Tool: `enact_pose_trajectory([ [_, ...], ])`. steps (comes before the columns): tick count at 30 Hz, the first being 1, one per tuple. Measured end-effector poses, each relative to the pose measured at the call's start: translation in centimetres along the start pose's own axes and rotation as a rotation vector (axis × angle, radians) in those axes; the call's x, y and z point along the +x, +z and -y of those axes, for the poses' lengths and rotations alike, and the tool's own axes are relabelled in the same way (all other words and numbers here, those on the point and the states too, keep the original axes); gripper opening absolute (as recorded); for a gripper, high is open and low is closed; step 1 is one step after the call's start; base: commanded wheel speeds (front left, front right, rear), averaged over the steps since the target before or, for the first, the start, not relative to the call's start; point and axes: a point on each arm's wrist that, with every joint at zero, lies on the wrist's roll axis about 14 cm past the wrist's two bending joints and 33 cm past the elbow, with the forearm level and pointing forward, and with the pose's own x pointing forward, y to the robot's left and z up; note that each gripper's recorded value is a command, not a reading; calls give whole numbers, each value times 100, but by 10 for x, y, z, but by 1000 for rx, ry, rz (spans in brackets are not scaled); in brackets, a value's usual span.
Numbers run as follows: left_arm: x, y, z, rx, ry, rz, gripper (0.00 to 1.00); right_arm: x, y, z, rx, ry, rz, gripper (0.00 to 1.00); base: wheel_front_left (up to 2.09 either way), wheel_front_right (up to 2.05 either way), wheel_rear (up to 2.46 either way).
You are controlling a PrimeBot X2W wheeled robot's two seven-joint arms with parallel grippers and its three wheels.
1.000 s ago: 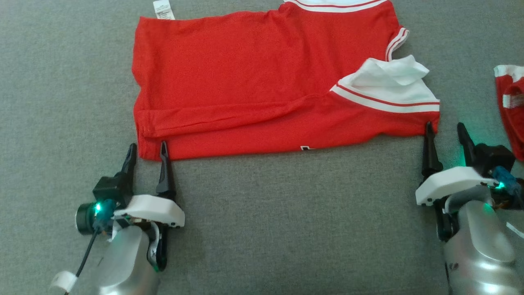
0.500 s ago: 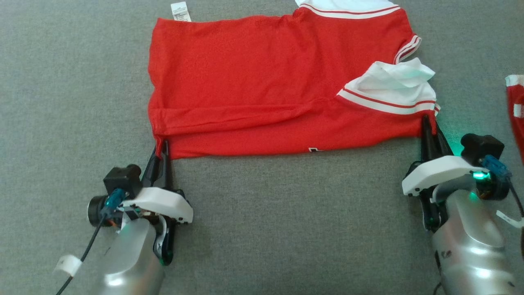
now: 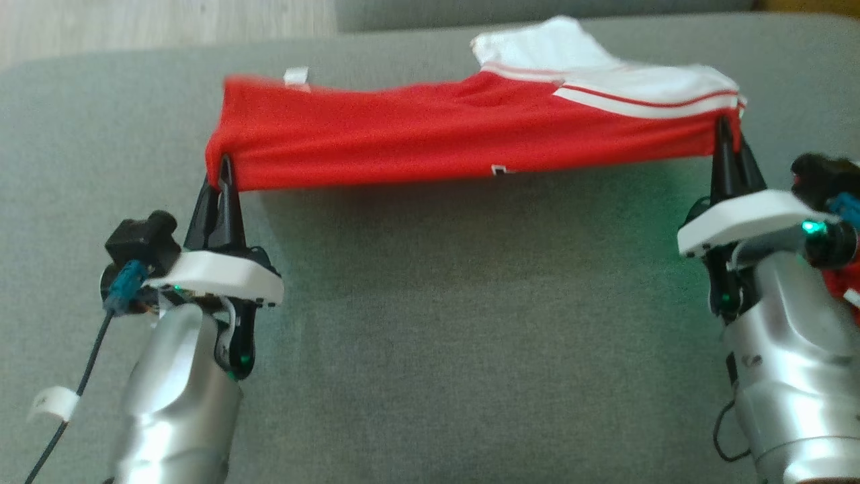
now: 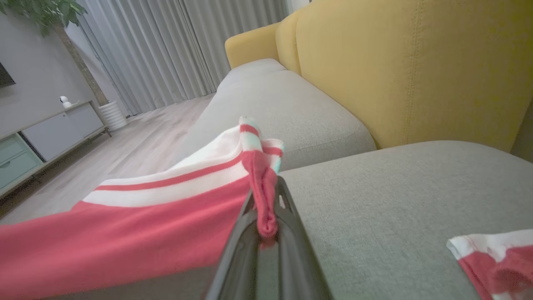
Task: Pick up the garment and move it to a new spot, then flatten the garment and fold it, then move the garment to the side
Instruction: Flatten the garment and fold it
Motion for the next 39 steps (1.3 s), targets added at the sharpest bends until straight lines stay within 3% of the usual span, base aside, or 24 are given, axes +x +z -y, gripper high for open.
enact_pose_trajectory([
  [2, -4, 7, 2, 5, -2, 13, 0, -3, 15, -1, 12, 3, 25, 0, 0, 0, 0],
  [5, -27, -16, 0, -3, 16, -55, 0, -20, 9, 5, 32, -11, -3, 0, 0, 0, 0],
  [12, -115, -117, -8, -90, 96, -318, 0, -102, -88, 34, 114, -102, -243, 0, 0, 0, 0],
  [16, -128, -130, -7, -99, 99, -355, 0, -120, -107, 37, 134, -116, -294, 0, 0, 0, 0],
  [17, -127, -130, -7, -97, 95, -353, 8, -121, -107, 37, 143, -117, -292, 63, 0, 0, 0],
  [18, -125, -129, -6, -93, 89, -349, 54, -118, -105, 36, 144, -112, -285, 100, 0, 0, 0],
  [19, -123, -129, -5, -94, 83, -348, 100, -115, -103, 34, 141, -105, -277, 100, 0, 0, 0],
  [25, -97, -119, -6, -12, 11, -331, 100, -85, -81, 29, 86, -54, -226, 100, 0, 0, 0],
  [30, -18, -54, -37, 154, -28, -257, 100, -30, -48, 9, 6, 27, -155, 100, 0, 0, 0],
  [34, 22, -38, -35, 197, -69, -328, 100, 3, -34, -1, -34, 69, -129, 100, 0, 0, 0],
  [39, 35, -61, -40, 175, -105, -483, 100, 29, -39, -17, -66, 121, -136, 100, 0, 0, 0],
])
